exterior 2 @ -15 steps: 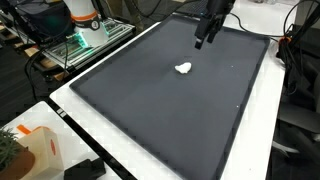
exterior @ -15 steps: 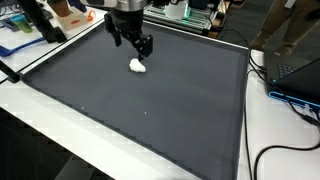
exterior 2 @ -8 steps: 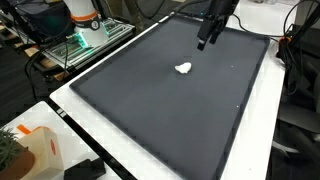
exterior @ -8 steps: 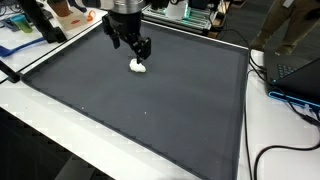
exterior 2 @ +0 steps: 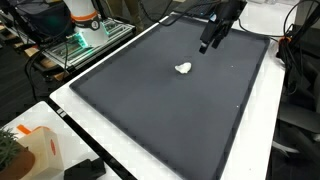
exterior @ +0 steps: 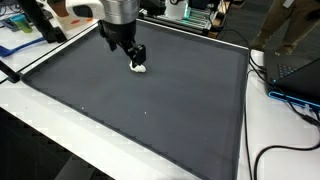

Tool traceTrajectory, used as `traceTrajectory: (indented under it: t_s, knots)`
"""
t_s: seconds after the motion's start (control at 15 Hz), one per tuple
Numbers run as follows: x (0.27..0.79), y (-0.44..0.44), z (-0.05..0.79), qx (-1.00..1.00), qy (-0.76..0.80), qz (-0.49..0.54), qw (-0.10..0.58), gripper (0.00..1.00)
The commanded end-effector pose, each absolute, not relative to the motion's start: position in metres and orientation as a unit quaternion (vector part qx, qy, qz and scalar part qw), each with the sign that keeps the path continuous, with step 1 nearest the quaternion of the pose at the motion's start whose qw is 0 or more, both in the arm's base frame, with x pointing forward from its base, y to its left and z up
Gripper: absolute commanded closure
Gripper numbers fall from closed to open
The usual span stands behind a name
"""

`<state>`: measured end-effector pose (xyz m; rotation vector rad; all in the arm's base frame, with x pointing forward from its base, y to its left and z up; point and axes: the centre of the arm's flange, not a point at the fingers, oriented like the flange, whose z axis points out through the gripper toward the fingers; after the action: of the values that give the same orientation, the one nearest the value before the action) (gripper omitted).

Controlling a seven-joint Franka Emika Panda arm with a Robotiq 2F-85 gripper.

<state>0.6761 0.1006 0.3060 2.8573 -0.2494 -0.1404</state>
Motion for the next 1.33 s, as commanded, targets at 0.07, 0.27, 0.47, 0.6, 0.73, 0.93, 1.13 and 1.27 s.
traceTrajectory:
  t_s: [0.07,0.27,0.47,0.6,0.73,0.93,1.13,1.27]
  knots:
    - [0.702,0.106,0.289,0.98,-0.109,-0.085,0.145,0.0]
    - [0.708,0.105,0.278,0.974,-0.117,-0.116,0.155,0.0]
    - [0.711,0.104,0.27,0.969,-0.122,-0.143,0.162,0.0]
    - [0.713,0.104,0.267,0.966,-0.125,-0.156,0.164,0.0]
    - [0.716,0.104,0.264,0.964,-0.129,-0.165,0.164,0.0]
    - [0.721,0.1,0.257,0.961,-0.136,-0.176,0.165,0.0]
    - [0.725,0.095,0.246,0.957,-0.143,-0.192,0.166,0.0]
    - [0.727,0.092,0.238,0.954,-0.146,-0.202,0.164,0.0]
